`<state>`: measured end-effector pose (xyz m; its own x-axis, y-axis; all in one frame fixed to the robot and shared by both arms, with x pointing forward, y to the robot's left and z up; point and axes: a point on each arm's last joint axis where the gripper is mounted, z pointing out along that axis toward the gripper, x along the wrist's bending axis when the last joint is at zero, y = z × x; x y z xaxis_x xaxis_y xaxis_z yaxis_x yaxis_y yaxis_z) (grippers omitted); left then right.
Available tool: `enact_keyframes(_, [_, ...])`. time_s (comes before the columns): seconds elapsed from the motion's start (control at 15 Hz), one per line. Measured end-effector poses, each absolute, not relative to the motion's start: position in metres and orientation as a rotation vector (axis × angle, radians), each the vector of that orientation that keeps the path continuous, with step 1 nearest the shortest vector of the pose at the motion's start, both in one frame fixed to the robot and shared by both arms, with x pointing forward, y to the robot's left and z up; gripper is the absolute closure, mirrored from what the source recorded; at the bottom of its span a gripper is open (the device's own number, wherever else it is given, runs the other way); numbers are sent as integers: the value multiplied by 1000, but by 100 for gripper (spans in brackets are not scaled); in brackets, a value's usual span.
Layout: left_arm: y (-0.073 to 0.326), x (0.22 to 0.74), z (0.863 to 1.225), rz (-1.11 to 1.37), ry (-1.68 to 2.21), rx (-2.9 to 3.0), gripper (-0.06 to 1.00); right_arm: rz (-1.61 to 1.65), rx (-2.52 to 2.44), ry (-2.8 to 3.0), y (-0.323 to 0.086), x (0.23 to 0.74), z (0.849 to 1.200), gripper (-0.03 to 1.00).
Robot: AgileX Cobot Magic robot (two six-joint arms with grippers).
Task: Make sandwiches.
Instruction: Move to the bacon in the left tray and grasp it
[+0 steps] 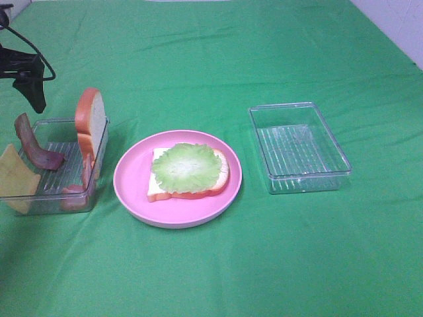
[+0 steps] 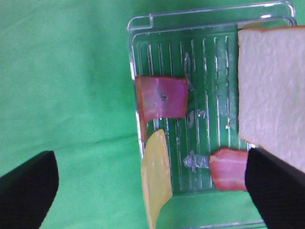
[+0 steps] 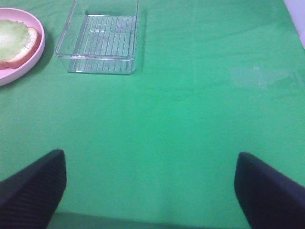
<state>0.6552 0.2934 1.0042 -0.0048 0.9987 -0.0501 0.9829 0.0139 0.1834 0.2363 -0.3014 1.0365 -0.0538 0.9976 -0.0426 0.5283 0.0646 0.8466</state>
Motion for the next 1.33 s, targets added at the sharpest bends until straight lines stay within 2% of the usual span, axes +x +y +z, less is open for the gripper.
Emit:
enact_keyframes(0.33, [309,672,980,89,2172,2047,-5,879,1542,1666,-301,236,1036,5])
enact_keyframes(0.73, [304,678,956,-4,2169,2036,-5,879,1543,1667,-301,236,1036,5])
enact_keyframes(1.13, [305,681,950,16,2168,2038,-3,880,1543,1667,-301,236,1036,5])
enact_keyframes(1.2, [306,681,949,30,2169,2045,-2,880,1543,1667,-301,236,1036,5])
enact_keyframes(1.33, [308,681,949,48,2172,2060,7,881,1543,1668,-301,236,1036,5])
